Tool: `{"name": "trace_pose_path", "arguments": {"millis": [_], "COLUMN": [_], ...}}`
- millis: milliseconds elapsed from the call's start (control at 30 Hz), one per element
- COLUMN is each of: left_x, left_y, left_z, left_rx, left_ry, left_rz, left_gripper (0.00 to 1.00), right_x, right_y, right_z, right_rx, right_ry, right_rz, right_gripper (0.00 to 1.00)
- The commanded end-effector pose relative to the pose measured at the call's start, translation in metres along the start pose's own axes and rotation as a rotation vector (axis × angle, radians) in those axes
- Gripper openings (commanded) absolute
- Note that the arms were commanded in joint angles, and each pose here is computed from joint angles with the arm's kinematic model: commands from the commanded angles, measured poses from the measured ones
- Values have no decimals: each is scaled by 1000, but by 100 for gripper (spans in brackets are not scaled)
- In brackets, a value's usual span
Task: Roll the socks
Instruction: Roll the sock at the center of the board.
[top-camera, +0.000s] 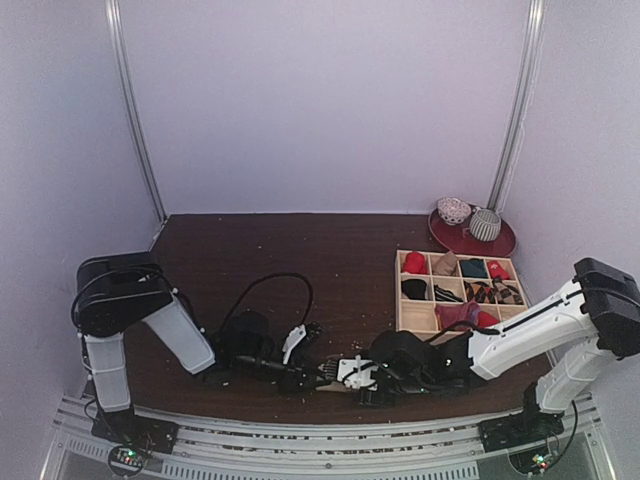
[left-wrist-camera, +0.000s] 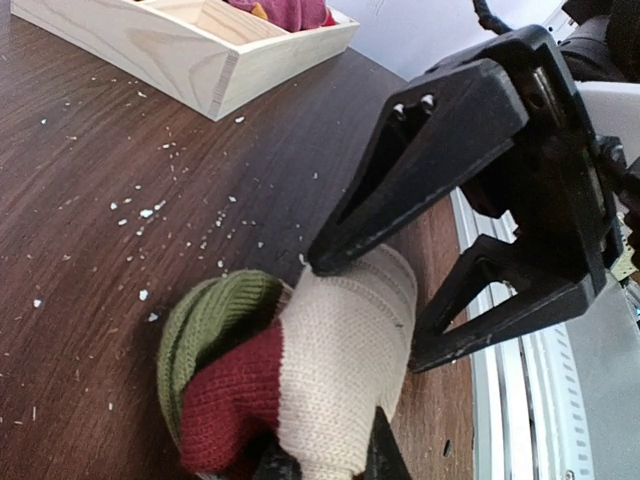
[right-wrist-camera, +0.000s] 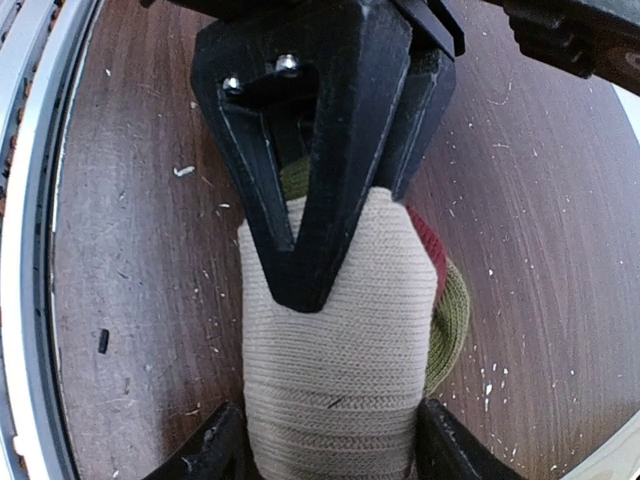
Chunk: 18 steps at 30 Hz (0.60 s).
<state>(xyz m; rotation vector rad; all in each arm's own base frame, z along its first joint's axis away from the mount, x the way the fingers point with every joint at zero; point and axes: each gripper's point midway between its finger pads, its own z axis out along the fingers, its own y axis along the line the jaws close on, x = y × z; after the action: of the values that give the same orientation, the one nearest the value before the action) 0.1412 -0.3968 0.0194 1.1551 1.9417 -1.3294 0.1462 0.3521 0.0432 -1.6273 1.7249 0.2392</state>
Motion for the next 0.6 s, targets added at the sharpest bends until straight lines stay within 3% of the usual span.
{"name": "trace_pose_path", "arguments": {"millis": [0, 200, 333, 433, 567], "left_x": [168, 172, 170, 159, 124], "left_y": [30, 28, 27, 26, 30], "left_z": [-40, -39, -38, -36, -35], "left_rx": [-213, -193, -181, -177, -208], "left_ry": [528, 536, 531, 495, 406], "left_rz": [-345, -350, -349, -310, -181], "left_gripper": [0, 0, 0, 0, 0], "right_x": [-2, -3, -2, 9, 32], "right_y": [-10, -11, -6, 3, 23], "right_z": [6, 14, 21, 30, 36], "right_rx": [57, 69, 42, -52, -182], "right_ry": [21, 27, 33, 76, 121], "right_rz": [-30, -34, -10, 75, 215], "right_gripper": [58, 55, 40, 32, 30]}}
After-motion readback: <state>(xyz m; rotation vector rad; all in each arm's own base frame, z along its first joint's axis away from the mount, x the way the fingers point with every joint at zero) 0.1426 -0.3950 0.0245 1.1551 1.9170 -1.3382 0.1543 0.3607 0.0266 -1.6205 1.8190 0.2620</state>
